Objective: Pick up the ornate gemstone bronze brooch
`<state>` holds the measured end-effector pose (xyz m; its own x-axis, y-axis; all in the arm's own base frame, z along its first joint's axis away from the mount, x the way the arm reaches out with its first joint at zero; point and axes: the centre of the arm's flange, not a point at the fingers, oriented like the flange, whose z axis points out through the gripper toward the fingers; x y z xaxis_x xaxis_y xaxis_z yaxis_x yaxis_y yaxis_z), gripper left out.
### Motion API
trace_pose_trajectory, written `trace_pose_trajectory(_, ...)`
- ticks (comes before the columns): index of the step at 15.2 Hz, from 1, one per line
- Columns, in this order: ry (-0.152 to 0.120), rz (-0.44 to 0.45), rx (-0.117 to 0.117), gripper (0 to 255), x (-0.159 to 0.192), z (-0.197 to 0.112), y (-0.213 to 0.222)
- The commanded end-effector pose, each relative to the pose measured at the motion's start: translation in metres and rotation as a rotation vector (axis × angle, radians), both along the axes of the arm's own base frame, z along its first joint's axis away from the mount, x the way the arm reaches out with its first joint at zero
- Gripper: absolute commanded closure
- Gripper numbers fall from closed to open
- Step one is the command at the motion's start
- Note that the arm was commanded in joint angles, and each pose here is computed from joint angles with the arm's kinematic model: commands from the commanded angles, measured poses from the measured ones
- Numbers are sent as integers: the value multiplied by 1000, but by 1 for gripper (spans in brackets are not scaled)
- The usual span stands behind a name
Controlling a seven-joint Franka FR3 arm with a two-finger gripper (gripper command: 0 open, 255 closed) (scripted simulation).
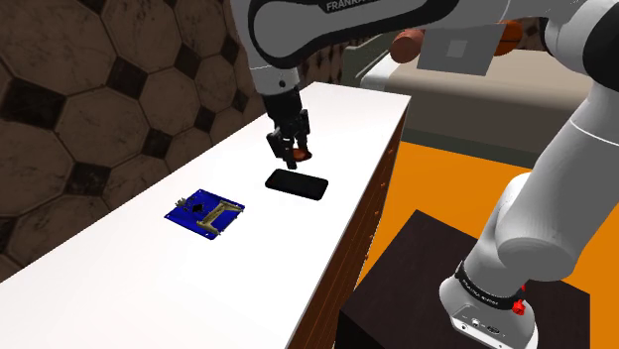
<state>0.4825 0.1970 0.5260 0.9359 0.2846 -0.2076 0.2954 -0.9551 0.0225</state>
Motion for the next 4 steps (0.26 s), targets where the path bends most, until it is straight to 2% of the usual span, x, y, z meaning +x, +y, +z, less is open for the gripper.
trace_pose_trajectory(1, 0, 0, 0, 255, 0, 11, 0)
trace_pose_trajectory(4, 0, 0, 0, 255, 0, 17, 0)
